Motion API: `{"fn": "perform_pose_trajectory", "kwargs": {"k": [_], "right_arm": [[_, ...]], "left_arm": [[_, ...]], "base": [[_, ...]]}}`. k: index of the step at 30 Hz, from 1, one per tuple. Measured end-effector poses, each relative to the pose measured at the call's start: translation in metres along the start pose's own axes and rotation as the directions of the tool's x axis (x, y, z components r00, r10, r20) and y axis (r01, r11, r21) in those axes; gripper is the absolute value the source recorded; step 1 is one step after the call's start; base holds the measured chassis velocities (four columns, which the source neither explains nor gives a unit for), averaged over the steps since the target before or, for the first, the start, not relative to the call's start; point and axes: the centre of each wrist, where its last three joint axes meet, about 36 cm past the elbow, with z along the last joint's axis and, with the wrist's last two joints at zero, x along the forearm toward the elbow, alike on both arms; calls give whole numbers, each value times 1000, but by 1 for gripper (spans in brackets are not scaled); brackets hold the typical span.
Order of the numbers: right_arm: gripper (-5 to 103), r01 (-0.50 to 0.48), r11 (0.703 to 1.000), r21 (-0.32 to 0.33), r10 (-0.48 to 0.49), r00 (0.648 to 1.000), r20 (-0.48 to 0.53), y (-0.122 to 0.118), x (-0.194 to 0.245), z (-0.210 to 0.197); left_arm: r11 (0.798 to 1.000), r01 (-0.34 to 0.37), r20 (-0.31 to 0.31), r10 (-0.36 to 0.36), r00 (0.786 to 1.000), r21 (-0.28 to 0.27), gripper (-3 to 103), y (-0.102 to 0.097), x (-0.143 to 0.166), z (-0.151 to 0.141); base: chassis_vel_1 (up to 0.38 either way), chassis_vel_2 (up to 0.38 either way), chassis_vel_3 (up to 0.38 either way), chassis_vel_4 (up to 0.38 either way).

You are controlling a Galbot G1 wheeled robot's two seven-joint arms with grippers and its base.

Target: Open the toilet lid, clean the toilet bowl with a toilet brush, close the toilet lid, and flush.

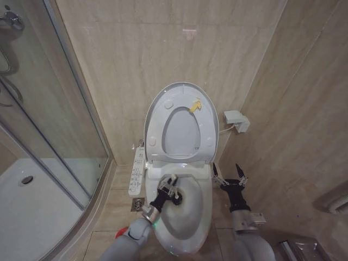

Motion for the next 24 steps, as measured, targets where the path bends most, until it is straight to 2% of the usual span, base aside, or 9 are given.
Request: {"fn": "perform_pose_trajectory", "kwargs": {"k": [5, 13, 18, 24], "right_arm": [[100, 0, 1000, 0, 0, 1000, 0, 0, 0, 0], [100, 0, 1000, 0, 0, 1000, 0, 0, 0, 0], [100, 0, 1000, 0, 0, 1000, 0, 0, 0, 0], [100, 0, 1000, 0, 0, 1000, 0, 0, 0, 0]], "left_arm": [[999, -6, 90, 9, 996, -37, 20, -1, 6, -16], [998, 8, 128, 1, 992, -69, 20, -1, 13, -22], [997, 30, 180, -17, 984, -68, 20, -12, -1, -44], [998, 26, 204, -13, 979, -62, 20, -23, -1, -61]], "base": [[0, 0, 0, 0], [0, 0, 0, 0], [0, 0, 0, 0], [0, 0, 0, 0]]}}
